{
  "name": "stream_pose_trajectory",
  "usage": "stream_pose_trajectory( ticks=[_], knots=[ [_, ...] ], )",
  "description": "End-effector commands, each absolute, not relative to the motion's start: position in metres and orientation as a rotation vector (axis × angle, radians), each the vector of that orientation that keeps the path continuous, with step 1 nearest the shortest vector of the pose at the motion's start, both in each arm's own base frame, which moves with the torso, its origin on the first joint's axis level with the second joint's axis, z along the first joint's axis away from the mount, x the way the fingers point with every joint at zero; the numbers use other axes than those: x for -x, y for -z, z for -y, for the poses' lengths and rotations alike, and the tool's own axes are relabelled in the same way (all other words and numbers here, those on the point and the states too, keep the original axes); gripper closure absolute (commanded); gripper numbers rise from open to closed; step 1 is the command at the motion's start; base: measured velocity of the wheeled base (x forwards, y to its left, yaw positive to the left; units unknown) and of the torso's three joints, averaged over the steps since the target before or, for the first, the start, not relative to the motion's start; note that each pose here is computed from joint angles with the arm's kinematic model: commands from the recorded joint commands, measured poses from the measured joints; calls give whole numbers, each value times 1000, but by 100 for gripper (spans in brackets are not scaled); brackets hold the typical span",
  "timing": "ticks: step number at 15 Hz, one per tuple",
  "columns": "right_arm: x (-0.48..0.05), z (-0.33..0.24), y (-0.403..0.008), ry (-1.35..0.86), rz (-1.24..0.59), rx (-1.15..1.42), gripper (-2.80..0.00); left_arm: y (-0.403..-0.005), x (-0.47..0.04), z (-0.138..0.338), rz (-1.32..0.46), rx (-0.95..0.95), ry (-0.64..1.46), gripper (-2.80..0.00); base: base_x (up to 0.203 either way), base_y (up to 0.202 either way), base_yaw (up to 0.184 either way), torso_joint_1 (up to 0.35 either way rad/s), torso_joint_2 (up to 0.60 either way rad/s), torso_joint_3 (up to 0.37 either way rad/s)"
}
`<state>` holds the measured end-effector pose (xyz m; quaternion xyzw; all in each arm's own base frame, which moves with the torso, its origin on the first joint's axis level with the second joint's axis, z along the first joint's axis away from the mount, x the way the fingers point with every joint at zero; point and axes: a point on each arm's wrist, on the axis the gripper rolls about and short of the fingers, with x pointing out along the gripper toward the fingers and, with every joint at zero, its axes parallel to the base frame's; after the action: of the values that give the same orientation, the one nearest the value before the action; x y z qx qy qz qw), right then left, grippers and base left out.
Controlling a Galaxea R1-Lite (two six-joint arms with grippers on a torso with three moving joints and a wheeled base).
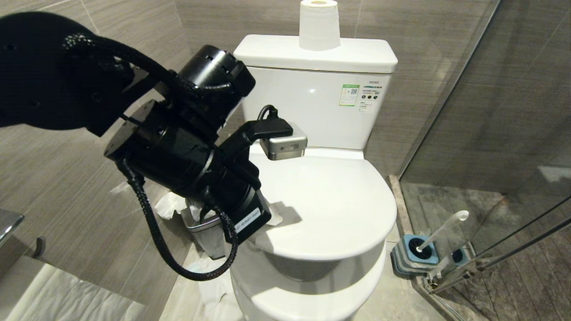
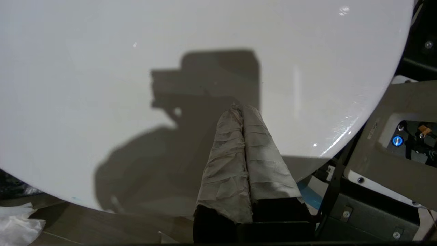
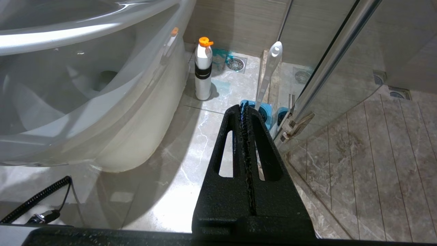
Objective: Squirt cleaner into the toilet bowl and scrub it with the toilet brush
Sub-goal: Close the toilet lid
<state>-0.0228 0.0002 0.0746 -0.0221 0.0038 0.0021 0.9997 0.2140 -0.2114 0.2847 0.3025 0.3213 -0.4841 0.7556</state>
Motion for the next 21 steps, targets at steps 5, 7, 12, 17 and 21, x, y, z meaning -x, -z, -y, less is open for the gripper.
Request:
stream_pose_trajectory(
  ticks=[5,7,12,17,21],
  knots=[
    [23,0,-74,-5,-8,44,0,-247,-202,231,-832,-739,1129,0,0,0,0,0,0,0],
    [23,0,-74,-5,-8,44,0,-233,-196,237,-881,-767,1155,0,0,0,0,0,0,0],
    [23,0,-74,-5,-8,44,0,-207,-191,241,-959,-796,1172,0,0,0,0,0,0,0],
    [23,0,-74,-5,-8,44,0,-201,-189,246,-972,-811,1187,0,0,0,0,0,0,0],
    [23,0,-74,-5,-8,44,0,-195,-188,249,-987,-822,1194,0,0,0,0,0,0,0]
  ],
)
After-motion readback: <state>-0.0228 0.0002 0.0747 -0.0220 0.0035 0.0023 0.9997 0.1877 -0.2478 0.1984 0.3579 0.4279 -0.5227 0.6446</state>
